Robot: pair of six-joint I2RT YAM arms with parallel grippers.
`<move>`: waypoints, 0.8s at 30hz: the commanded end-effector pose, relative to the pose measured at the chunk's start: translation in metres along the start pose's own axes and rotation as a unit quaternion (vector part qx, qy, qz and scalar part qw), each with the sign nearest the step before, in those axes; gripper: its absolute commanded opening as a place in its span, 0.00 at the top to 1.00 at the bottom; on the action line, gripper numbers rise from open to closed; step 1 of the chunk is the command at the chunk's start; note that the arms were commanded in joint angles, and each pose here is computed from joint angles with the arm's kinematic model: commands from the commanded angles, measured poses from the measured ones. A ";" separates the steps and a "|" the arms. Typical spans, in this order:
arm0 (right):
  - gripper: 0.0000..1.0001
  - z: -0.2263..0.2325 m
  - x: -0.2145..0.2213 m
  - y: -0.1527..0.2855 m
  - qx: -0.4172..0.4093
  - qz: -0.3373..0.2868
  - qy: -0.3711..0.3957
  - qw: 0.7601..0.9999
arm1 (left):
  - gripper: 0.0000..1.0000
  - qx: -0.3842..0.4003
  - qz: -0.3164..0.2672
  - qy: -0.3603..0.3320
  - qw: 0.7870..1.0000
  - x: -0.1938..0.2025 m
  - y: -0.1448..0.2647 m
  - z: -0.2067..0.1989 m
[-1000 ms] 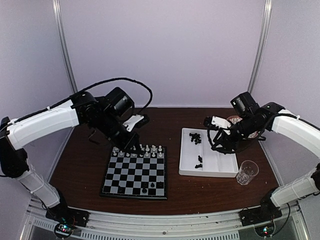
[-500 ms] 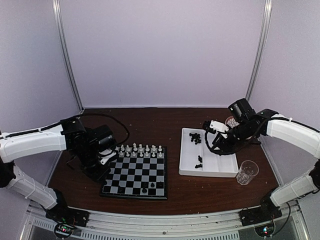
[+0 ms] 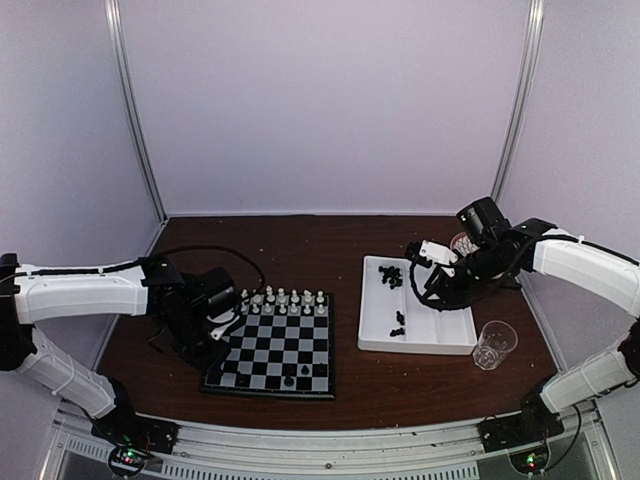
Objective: Set up the chess pieces on the board
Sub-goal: Place the knight at g8.
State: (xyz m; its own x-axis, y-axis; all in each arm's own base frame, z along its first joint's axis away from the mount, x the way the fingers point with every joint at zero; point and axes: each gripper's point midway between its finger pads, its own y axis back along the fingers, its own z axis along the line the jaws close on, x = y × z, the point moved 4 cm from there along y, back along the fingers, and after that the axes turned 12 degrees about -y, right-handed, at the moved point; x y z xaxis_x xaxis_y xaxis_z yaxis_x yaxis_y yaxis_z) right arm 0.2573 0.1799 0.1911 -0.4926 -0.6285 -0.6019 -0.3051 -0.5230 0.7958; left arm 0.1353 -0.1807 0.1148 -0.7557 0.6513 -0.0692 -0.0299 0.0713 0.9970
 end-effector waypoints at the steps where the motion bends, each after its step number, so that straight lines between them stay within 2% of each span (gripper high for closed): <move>1: 0.58 -0.004 0.004 -0.003 0.006 0.004 -0.005 1.000 | 1.00 0.022 -0.024 -0.007 0.999 -0.016 -0.007 -0.009; 21: 0.59 -0.004 0.005 -0.005 0.003 0.009 -0.005 1.000 | 1.00 0.018 0.018 -0.010 1.000 -0.018 -0.029 -0.010; 24: 0.59 -0.003 0.005 -0.005 0.002 0.009 -0.005 1.000 | 0.93 0.017 0.015 -0.009 1.000 -0.019 -0.028 -0.009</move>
State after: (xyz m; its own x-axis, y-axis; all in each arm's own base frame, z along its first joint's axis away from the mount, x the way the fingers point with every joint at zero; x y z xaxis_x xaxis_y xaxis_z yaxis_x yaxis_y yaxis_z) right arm 0.2577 0.1797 0.1882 -0.4978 -0.6310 -0.5950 -0.2989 -0.5192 0.8007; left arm 0.1421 -0.1959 0.0872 -0.7529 0.6579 -0.0176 0.0222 0.0522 0.9984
